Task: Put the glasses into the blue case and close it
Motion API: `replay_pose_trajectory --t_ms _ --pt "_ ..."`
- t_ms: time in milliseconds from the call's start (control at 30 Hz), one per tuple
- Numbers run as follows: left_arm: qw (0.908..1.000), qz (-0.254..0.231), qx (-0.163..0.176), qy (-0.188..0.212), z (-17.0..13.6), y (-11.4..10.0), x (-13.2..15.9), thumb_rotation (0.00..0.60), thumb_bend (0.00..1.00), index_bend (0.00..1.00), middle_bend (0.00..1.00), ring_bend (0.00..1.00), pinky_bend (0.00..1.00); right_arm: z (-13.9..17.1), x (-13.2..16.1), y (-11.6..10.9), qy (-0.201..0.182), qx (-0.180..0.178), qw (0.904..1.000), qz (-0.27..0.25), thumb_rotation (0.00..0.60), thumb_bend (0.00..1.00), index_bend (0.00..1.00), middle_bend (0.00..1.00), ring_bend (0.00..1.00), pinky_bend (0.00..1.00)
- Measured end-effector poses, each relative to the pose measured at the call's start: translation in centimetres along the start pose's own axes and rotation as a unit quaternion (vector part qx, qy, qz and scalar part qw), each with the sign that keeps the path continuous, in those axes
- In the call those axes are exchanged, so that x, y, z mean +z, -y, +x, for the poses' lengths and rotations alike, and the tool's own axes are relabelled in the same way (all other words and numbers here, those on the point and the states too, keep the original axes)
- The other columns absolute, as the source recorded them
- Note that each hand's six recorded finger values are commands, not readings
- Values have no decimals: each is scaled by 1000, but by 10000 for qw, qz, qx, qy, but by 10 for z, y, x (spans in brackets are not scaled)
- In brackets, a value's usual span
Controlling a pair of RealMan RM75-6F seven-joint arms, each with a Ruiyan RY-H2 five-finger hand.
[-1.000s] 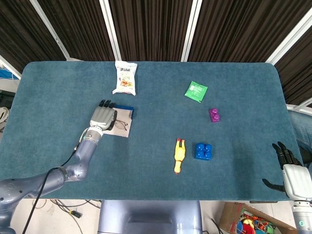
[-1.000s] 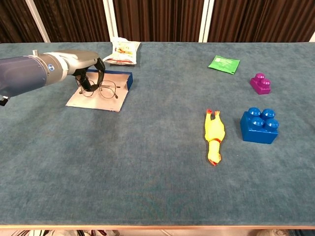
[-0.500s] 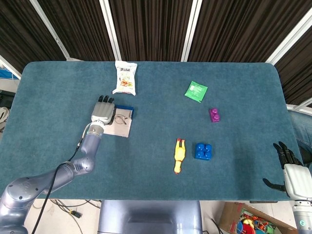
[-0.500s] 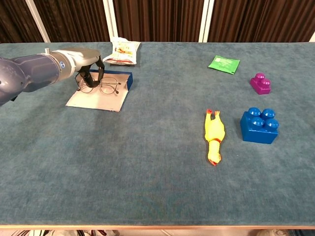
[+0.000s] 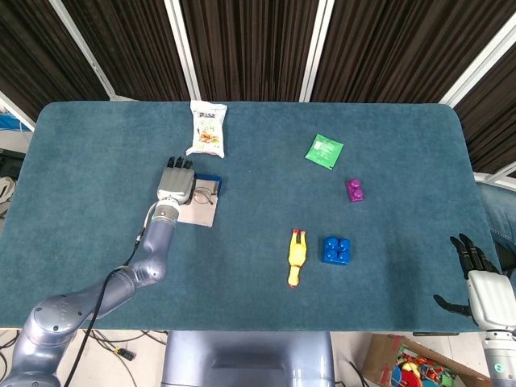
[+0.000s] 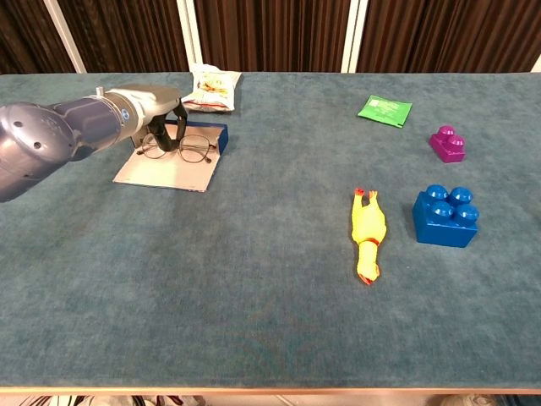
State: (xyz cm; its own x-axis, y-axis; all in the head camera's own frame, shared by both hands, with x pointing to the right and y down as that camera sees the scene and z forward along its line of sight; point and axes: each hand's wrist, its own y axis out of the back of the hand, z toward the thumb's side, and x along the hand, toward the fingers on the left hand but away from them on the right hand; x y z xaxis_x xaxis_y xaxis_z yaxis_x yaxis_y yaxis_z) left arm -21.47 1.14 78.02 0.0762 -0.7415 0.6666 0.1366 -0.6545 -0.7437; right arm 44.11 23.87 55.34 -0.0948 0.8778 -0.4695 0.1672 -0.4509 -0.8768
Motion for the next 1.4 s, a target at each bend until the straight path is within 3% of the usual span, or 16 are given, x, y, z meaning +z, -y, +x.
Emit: replay_pose_trajectory --t_ms 400,700,1000,1400 --pt "9999 31 3 -123 1 -1 0 600 493 573 131 0 0 0 0 -1 7 -7 10000 -4 600 166 0 0 123 272" --pt "9998 -79 -35 -172 0 1 0 600 482 349 117 0 0 0 0 -1 9 -9 10000 -6 600 166 0 0 123 272" --pt "9998 -88 -91 -132 -5 0 1 600 478 264 111 0 0 0 0 -1 15 1 10000 -1 600 166 0 0 123 272" --pt "9989 -38 382 -268 -28 -26 -3 600 478 197 116 0 0 0 0 -1 20 -5 10000 -25 600 166 0 0 123 272"
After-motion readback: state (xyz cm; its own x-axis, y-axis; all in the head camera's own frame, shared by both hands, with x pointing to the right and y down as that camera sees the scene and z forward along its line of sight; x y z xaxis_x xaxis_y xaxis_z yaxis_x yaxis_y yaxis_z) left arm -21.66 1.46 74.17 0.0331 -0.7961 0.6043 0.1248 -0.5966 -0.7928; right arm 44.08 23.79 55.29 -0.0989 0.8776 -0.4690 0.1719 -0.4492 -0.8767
